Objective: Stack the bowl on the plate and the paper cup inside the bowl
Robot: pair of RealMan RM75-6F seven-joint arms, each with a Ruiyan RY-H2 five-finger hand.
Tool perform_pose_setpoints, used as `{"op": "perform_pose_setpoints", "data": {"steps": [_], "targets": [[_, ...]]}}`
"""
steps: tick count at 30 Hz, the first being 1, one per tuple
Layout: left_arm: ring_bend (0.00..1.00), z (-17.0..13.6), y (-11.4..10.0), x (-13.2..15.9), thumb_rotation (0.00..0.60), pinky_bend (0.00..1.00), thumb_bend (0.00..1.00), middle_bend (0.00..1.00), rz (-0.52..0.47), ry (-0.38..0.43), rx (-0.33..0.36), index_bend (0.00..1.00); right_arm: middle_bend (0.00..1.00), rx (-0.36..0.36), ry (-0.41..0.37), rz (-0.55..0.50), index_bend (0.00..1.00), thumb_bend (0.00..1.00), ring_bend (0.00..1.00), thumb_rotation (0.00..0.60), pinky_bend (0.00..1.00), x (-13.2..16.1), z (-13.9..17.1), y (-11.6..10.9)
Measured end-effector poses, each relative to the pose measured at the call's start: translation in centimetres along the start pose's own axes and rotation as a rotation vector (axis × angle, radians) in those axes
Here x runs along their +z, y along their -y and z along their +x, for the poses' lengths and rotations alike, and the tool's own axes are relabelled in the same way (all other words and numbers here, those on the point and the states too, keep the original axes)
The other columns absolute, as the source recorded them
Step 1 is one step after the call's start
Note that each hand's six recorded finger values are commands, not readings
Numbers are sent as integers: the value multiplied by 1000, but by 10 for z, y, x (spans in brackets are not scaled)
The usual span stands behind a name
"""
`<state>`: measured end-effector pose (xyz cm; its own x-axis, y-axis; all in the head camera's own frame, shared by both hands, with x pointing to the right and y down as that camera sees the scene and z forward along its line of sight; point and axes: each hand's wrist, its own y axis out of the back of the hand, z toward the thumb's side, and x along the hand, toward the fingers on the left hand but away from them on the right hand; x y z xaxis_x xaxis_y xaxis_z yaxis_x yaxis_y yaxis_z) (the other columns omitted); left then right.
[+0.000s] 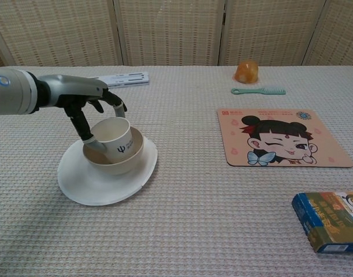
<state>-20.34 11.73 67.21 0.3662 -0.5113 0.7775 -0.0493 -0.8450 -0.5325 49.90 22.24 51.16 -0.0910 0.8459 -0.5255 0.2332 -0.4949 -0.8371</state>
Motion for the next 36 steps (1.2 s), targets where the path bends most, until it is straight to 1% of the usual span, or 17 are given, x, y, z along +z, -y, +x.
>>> {"op": "perform_pose_setpoints", "data": {"steps": [4,10,16,19,21,25,29,32,36], "targets": [[0,0,2,2,600,160,202,129,-7,8,2,294,0,-5,-1,0,0,221,0,600,0,0,1,-1],[0,-1,3,6,600,160,170,127,-9,15,9,184,0,-11,-4,0,0,221,0,600,0,0,1,-2],[0,-7,-1,11,600,160,169,116,-15,26,20,133,0,-13,0,0,0,221,0,600,0,-2,1,-3],[0,-16,-7,14,600,160,168,116,-20,33,33,126,0,-15,2,0,0,221,0,600,0,-2,1,-3],[0,-26,-16,14,600,160,169,116,-20,35,53,125,0,-15,1,3,0,221,0,600,0,-2,1,-3],[0,-54,-39,7,600,160,169,116,-17,19,130,125,0,-14,-2,10,0,221,0,600,0,0,1,-2],[0,-90,-60,-12,600,160,169,116,0,-12,246,124,0,-11,-4,25,0,221,0,600,0,2,1,1],[0,-118,-69,-30,600,160,169,116,16,-37,331,124,0,-7,-4,44,0,221,0,600,0,6,1,4],[0,-157,-70,-58,600,160,169,116,33,-75,430,124,0,-4,-2,72,0,220,0,600,0,10,2,9]]}}
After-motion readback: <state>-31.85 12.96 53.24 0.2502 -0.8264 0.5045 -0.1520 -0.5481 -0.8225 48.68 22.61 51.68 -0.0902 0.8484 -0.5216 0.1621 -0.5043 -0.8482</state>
